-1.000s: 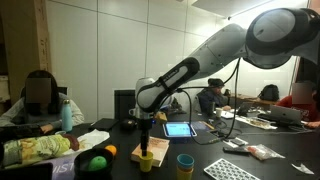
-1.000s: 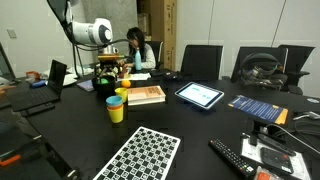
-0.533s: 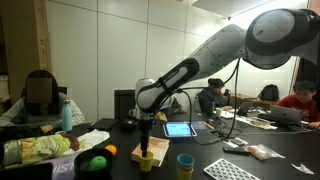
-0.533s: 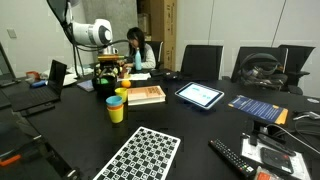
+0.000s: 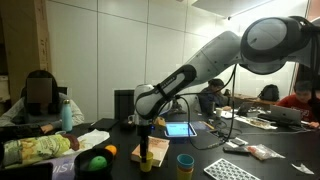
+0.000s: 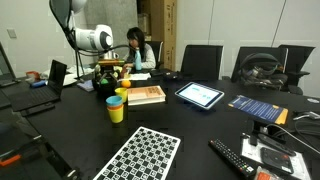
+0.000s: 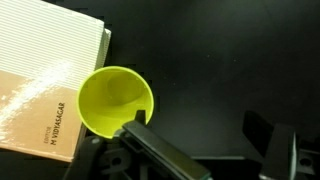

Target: Stack the cups together

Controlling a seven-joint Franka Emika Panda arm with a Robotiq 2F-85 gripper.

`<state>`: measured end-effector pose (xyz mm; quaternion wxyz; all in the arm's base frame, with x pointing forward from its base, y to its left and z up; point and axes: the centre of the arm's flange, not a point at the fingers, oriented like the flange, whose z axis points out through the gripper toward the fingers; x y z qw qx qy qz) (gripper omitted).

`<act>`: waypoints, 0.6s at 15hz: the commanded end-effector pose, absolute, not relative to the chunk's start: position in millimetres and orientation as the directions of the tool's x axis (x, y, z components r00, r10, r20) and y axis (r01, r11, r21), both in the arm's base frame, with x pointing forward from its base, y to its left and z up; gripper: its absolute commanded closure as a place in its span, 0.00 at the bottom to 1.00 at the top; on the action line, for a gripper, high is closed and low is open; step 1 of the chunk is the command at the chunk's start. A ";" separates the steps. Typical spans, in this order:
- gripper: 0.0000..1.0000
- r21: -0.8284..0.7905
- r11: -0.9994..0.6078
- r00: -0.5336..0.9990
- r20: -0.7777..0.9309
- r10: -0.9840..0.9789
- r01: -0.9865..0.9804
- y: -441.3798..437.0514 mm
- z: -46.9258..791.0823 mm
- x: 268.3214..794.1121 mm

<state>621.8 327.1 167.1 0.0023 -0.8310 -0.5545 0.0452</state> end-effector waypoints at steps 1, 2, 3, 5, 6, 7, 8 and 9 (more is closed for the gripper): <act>0.00 -0.022 -0.398 0.395 -0.068 0.916 0.917 333.6 156.2 645.9; 0.00 -0.019 -0.400 0.398 -0.070 0.915 0.916 332.3 153.6 650.0; 0.00 -0.015 -0.403 0.401 -0.071 0.913 0.915 331.2 151.8 654.9; 0.00 -0.006 -0.412 0.410 -0.075 0.909 0.911 327.2 146.8 663.4; 0.00 -0.003 -0.419 0.418 -0.079 0.905 0.908 324.6 143.3 668.2; 0.00 -0.007 -0.426 0.424 -0.081 0.902 0.905 321.7 139.4 672.6; 0.00 -0.015 -0.432 0.429 -0.086 0.899 0.902 319.1 133.7 676.5; 0.00 -0.021 -0.437 0.433 -0.092 0.897 0.899 316.1 128.3 678.5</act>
